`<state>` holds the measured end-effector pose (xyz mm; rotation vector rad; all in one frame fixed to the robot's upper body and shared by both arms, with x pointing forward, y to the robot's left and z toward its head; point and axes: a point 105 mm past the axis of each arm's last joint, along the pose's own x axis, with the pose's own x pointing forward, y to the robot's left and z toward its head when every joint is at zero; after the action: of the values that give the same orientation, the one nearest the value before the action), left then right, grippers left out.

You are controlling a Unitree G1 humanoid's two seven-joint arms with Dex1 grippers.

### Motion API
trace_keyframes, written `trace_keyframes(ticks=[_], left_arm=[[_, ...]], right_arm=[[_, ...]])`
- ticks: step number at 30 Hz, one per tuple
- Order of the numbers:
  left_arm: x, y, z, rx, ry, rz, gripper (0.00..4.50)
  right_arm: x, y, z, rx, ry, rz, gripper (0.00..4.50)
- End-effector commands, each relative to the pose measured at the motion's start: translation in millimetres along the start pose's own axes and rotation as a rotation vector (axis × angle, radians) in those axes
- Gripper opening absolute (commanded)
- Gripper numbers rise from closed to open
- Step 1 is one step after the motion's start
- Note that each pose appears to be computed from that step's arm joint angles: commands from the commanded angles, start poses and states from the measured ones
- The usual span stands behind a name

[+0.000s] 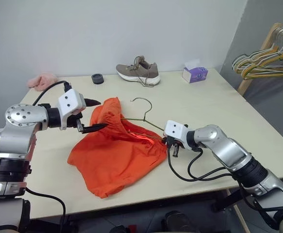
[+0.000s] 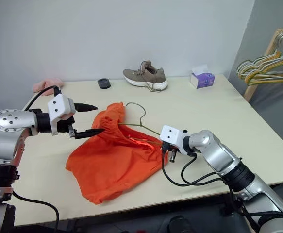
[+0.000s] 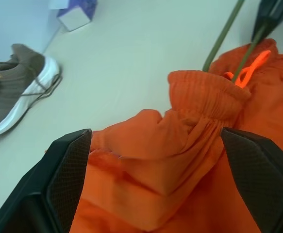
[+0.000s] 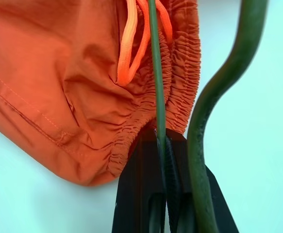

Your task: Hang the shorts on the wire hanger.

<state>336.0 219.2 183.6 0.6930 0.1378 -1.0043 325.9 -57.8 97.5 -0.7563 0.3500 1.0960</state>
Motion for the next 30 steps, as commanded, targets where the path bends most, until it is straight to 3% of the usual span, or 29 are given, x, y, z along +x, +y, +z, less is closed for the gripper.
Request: trace_keyframes(ticks=[1,8,11,23,30], left_arm=[[2.4,-5.2,0.4,0.038,0.021,-0.060,4.47],[8.9,-14.6,-14.2,0.029,0.066,-0.122,4.47],[12.5,-16.3,-13.1,0.012,0.046,-0.132,3.86],[19.3,-28.8,-3.8,-0.047,-0.012,-0.167,0.28],[16.0,-34.1,-11.1,-0.066,0.018,-0.175,0.13]], right_arm=[[-6.2,-3.2,19.8,-0.079,-0.061,-0.023,0.00],[-11.4,-3.4,40.1,-0.179,-0.127,-0.043,0.00],[-12.8,-2.6,47.6,-0.224,-0.145,-0.040,0.00],[-14.9,0.4,49.8,-0.346,-0.142,-0.032,0.00],[-18.3,-0.5,37.2,-0.409,-0.108,0.032,0.00]])
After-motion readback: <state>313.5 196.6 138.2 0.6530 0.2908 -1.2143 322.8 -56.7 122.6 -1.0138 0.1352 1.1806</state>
